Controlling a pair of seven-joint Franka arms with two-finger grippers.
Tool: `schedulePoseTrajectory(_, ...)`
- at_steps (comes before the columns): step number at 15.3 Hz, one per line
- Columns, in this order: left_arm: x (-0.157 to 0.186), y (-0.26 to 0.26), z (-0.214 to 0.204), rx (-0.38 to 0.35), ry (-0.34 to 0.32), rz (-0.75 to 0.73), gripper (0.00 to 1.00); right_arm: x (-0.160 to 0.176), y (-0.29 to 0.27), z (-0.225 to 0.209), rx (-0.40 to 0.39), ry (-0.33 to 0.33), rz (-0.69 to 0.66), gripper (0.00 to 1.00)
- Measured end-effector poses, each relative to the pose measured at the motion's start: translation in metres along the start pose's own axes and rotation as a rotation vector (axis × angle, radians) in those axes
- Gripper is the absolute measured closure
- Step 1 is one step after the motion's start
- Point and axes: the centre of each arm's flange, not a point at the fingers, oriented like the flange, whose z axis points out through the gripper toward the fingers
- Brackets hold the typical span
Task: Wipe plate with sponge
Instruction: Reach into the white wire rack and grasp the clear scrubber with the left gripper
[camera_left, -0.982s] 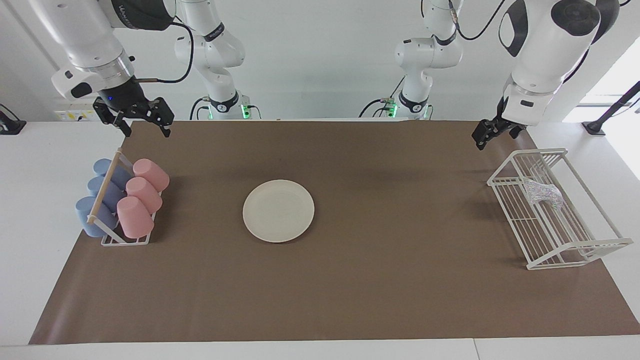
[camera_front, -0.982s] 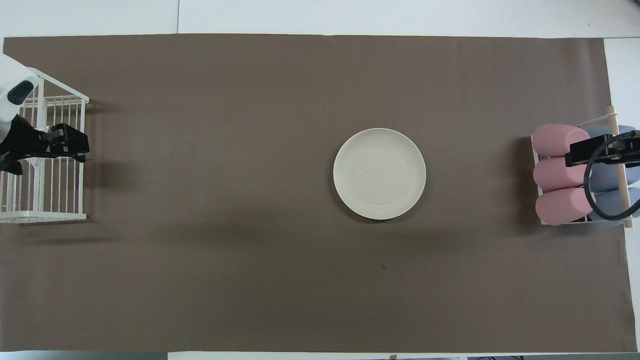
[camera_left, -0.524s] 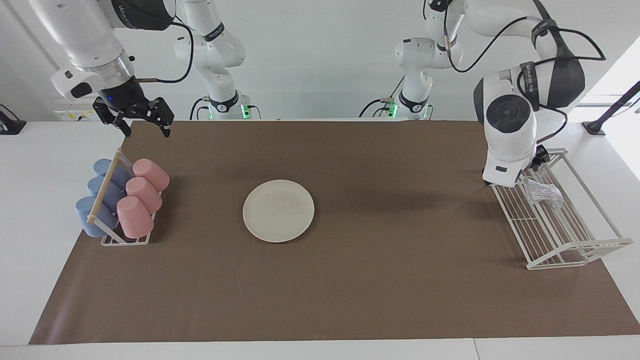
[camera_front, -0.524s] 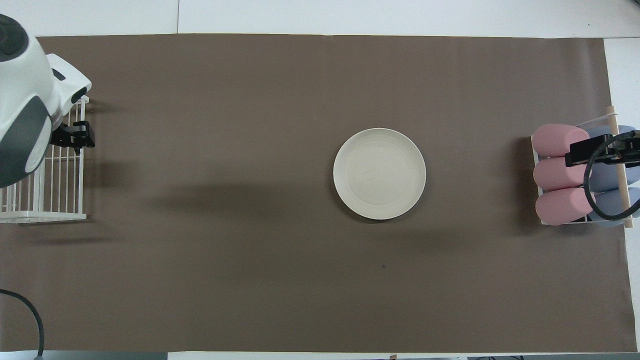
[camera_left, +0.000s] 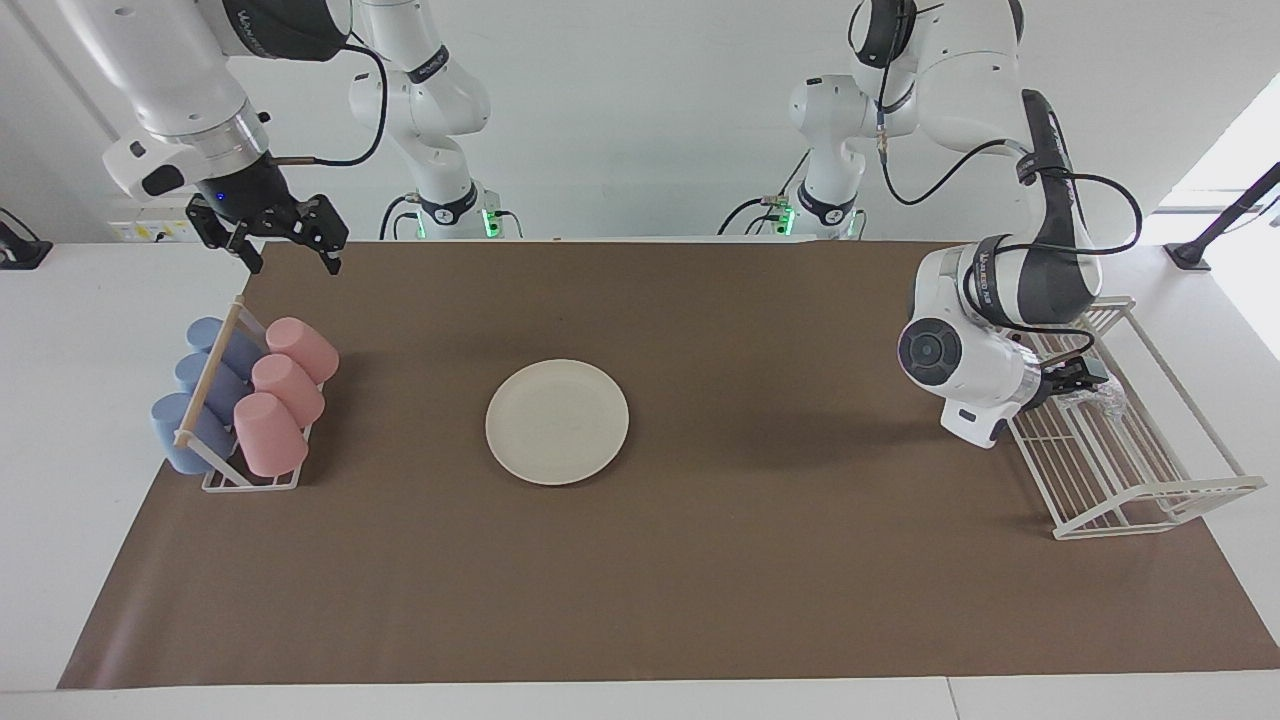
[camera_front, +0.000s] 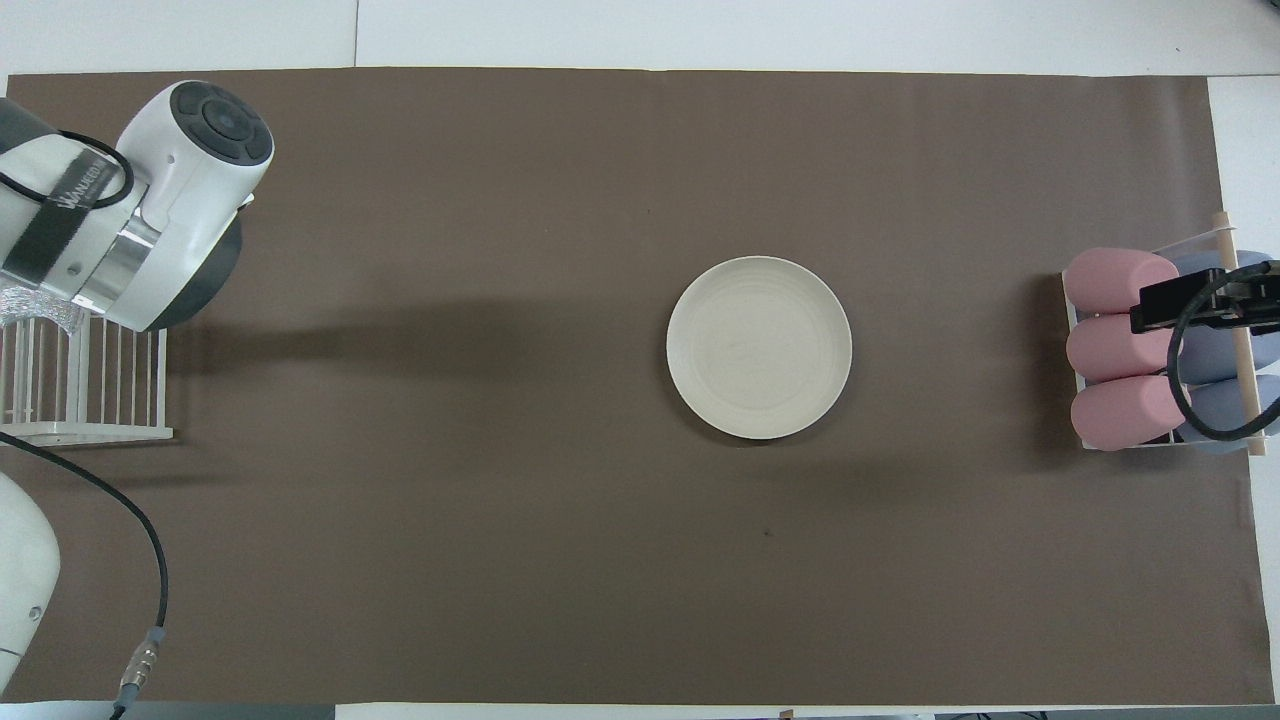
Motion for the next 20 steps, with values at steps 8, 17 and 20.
schedulePoseTrajectory(8, -0.003, -0.005, 0.005, 0.012, -0.033, 0.008, 0.32, 0.0, 0.0, 0.0, 0.0, 0.0, 0.0, 0.0)
schedulePoseTrajectory(17, -0.004, -0.016, 0.001, 0.014, -0.037, -0.023, 0.95, 0.0, 0.0, 0.0, 0.0, 0.0, 0.0, 0.0)
schedulePoseTrajectory(20, -0.006, -0.029, -0.01, -0.034, -0.03, -0.062, 0.95, 0.0, 0.0, 0.0, 0.0, 0.0, 0.0, 0.0)
